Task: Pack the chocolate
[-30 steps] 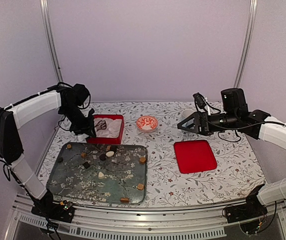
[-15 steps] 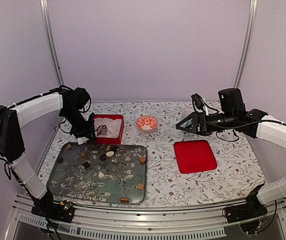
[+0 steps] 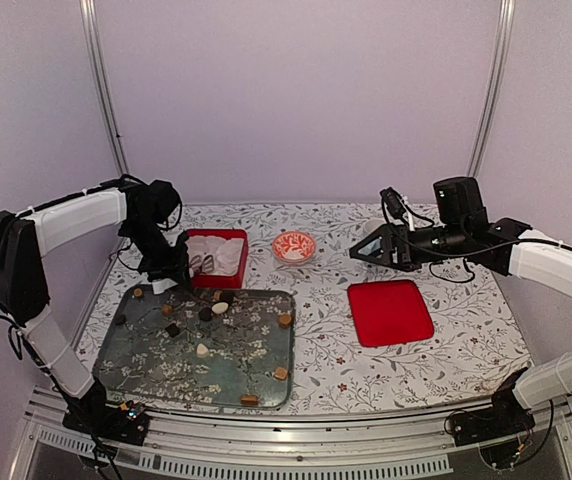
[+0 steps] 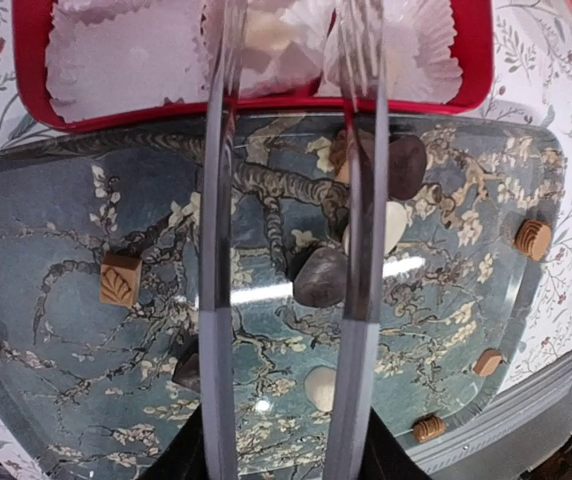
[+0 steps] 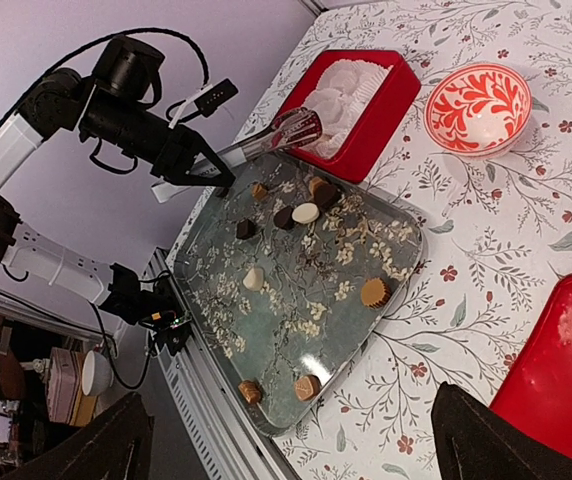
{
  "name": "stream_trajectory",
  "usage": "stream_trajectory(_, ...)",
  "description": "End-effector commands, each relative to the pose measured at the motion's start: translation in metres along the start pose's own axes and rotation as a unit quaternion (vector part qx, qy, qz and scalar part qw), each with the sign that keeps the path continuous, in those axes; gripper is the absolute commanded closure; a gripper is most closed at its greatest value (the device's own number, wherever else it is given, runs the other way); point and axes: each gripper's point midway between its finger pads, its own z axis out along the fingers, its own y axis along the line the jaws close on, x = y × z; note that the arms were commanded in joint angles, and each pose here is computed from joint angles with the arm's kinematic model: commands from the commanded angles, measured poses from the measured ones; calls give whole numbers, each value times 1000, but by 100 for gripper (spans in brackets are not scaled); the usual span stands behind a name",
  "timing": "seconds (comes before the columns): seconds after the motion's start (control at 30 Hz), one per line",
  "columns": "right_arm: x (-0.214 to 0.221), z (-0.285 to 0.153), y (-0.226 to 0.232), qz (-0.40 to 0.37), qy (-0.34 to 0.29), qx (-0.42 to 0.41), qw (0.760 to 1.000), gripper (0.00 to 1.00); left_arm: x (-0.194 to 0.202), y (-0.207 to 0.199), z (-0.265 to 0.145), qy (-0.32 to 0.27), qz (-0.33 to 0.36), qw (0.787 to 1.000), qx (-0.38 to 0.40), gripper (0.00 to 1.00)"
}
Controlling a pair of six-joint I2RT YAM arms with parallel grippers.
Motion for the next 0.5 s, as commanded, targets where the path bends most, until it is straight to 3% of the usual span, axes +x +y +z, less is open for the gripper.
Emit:
stream_trajectory(0.0, -15, 0, 6, -11, -17, -9, 1000, 1, -1, 2, -7, -8, 1, 1000, 1, 63)
stream_trajectory(0.47, -18, -4, 12, -20, -23, -15, 999, 1, -19, -18, -61, -84, 13, 996, 32, 62)
